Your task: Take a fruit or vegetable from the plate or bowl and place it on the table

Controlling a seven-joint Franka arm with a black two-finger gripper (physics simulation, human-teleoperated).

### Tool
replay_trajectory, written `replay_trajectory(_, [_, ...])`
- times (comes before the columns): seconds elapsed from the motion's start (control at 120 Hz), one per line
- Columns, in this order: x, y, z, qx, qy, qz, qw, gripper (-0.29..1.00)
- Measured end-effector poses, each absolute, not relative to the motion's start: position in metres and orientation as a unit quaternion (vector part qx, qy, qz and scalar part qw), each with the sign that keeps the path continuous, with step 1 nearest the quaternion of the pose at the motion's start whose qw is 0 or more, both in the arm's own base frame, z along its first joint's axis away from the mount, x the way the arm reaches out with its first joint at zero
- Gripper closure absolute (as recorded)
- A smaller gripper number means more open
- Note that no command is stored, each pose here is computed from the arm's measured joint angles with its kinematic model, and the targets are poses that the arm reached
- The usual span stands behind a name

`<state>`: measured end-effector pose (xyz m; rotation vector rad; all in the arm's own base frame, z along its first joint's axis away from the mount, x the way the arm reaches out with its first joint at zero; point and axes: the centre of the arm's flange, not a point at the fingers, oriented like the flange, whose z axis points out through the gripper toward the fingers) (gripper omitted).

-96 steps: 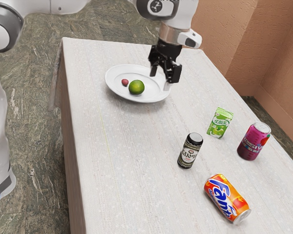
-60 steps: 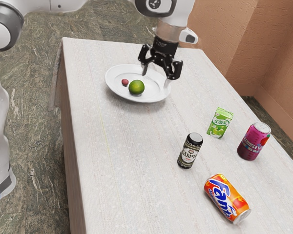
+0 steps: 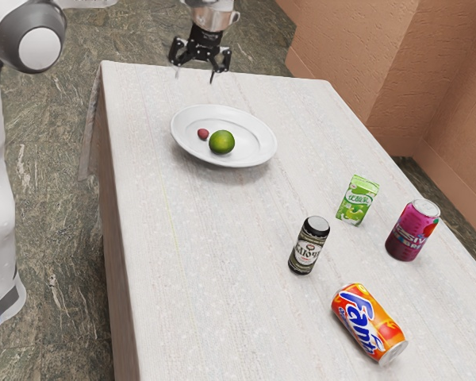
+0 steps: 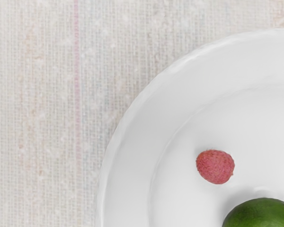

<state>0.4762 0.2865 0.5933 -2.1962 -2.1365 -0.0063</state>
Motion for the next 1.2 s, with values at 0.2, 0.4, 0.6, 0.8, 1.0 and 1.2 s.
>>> replay_trajectory(0.2, [0.497, 0.198, 0.568, -0.76, -0.647, -0.053, 0.027, 0.0])
replay_trajectory(0.4, [0.523, 0.181, 0.551, -0.758, -0.647, -0.084, 0.013, 0.0])
replay_trajectory(0.6, [0.532, 0.215, 0.511, -0.724, -0.687, -0.062, 0.005, 0.0])
replay_trajectory(0.8, [0.536, 0.228, 0.489, -0.71, -0.703, -0.047, -0.001, 0.0])
replay_trajectory(1.0, [0.553, 0.204, 0.475, -0.727, -0.685, -0.041, -0.005, 0.0])
replay_trajectory(1.2, [0.547, 0.225, 0.472, -0.716, -0.697, -0.042, -0.009, 0.0])
